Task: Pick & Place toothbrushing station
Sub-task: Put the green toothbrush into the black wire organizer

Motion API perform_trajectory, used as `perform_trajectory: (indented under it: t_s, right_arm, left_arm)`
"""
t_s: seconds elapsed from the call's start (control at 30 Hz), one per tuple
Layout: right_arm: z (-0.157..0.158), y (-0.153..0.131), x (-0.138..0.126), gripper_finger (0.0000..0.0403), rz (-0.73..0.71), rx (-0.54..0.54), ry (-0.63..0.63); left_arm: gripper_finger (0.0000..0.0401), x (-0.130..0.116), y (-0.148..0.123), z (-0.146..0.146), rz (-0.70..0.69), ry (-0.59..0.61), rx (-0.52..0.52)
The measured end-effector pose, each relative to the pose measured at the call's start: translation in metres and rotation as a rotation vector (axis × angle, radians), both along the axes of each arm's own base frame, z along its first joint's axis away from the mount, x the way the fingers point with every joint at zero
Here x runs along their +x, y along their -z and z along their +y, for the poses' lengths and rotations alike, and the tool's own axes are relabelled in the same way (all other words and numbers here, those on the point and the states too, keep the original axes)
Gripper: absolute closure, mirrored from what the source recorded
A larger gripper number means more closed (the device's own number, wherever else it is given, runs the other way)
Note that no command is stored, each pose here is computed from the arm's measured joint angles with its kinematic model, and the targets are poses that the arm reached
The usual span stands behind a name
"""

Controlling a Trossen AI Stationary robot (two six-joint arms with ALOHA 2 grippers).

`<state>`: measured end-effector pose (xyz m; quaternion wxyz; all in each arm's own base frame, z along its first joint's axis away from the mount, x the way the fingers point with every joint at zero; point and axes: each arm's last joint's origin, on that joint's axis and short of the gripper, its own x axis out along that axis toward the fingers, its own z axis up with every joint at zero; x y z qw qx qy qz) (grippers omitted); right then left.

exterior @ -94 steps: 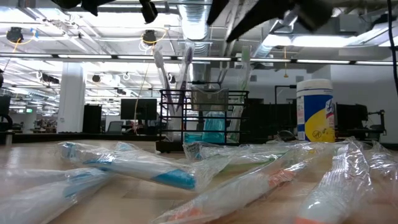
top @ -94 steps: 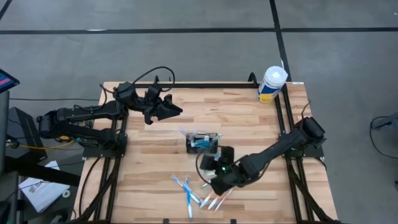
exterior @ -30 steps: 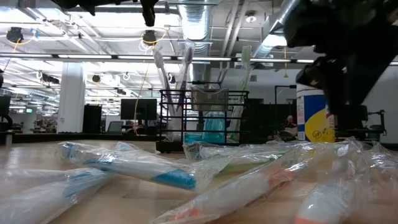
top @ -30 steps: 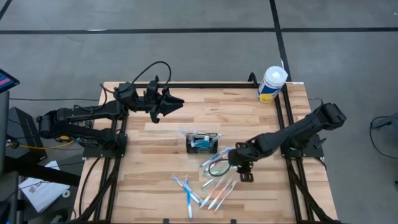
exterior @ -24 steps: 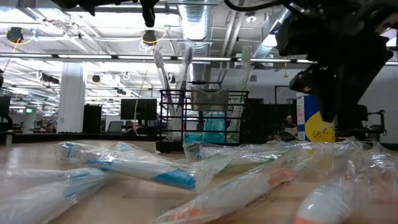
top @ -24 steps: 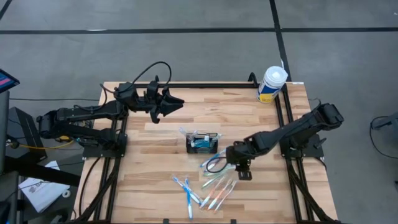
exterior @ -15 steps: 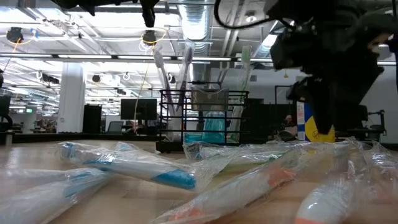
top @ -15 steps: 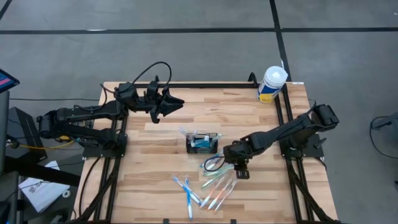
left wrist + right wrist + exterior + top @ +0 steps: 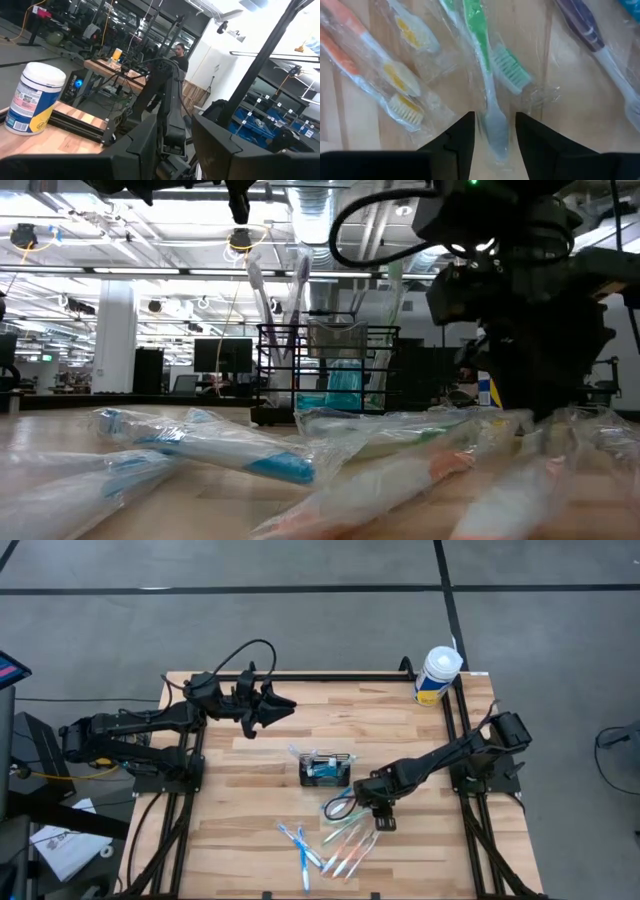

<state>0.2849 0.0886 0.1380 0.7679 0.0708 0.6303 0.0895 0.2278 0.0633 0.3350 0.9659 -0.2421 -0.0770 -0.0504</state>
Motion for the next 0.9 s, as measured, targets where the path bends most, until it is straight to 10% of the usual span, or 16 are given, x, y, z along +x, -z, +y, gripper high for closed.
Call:
perform_trajectory:
  t_s: [0.5,0.9]
  right_arm:
    - [-0.006,-0.003,-0.009,0.0386,0.105,0.028,0.037]
    - [-0.015,-0.109,-0.047,0.0394,-0.004,0.149,0.251]
  left_arm:
    - [0.0284,0.000,0.000,0.000,0.001,0.004,-0.002]
    - [0.0284,0.000,0.000,0.001,-0.002,-0.006,-0.002]
